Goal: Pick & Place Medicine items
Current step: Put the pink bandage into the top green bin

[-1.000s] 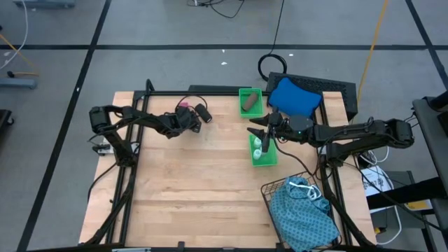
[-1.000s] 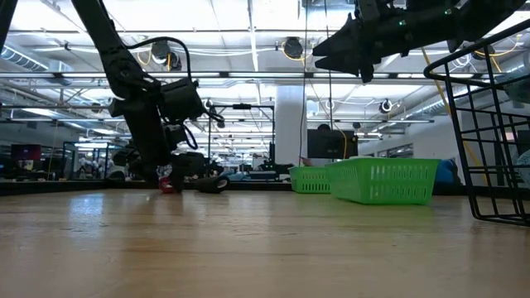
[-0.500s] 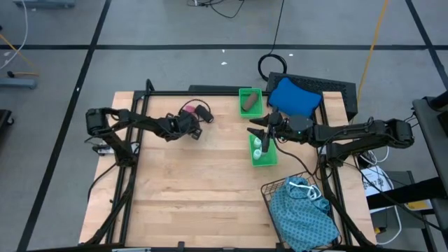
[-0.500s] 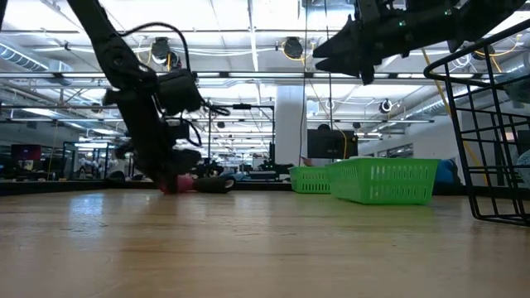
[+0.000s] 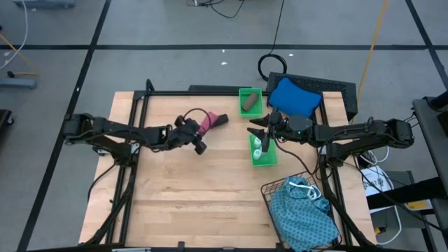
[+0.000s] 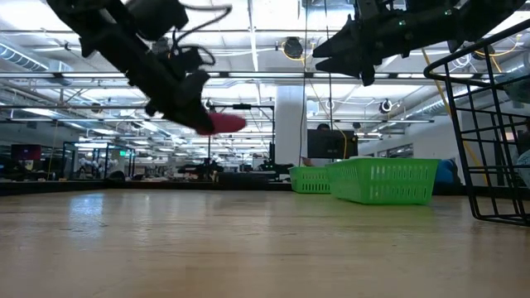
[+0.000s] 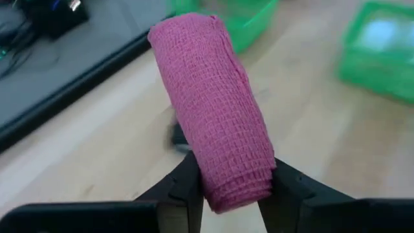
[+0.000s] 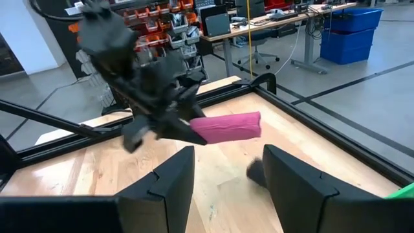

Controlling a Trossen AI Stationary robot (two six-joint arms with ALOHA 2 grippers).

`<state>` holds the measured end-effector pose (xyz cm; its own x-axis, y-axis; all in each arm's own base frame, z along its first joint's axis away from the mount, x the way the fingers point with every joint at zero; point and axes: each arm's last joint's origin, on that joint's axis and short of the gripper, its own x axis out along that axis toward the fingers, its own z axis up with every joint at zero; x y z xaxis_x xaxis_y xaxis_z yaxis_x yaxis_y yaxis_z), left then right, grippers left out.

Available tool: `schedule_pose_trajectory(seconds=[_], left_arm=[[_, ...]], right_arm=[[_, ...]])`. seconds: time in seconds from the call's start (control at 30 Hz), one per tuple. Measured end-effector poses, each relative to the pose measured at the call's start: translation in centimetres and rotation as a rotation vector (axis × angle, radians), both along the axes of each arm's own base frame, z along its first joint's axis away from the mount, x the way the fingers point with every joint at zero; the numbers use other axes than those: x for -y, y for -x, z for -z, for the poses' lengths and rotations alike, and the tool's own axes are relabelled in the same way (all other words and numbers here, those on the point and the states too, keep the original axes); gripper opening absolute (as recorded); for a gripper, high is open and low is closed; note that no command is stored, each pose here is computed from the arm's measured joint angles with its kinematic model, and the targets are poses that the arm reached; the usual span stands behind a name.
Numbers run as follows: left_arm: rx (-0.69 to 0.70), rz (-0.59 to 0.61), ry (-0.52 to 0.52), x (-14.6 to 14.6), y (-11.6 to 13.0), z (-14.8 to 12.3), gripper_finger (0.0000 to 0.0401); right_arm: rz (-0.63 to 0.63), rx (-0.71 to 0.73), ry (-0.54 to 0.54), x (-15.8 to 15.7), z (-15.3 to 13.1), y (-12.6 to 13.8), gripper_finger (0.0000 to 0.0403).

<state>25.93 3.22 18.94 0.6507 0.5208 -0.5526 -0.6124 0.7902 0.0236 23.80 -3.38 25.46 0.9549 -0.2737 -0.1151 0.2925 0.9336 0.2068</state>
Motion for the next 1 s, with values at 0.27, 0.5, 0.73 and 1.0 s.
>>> schedule_pose_trajectory(seconds=[0.27,0.5,0.73,1.0], left_arm=[[0.121,0.211,-0.054,2.4,-1.2,-1.3,0.0119],[0.258,0.334,-0.109,3.6,-1.9,-2.8,0.0119],[0.279,0.383,-0.174,4.3,-2.1,-3.2,0.0120],[0.271,0.381,-0.190,4.2,-2.1,-3.2,0.0120]], right_arm=[[0.005,0.012,-0.067,-0.1,0.2,-0.2,0.0171],[0.001,0.038,-0.070,0.0,1.2,-1.7,0.0171],[-0.001,0.093,-0.131,0.2,2.9,-3.6,0.0171],[-0.079,0.190,-0.189,0.2,4.7,-5.4,0.0171]])
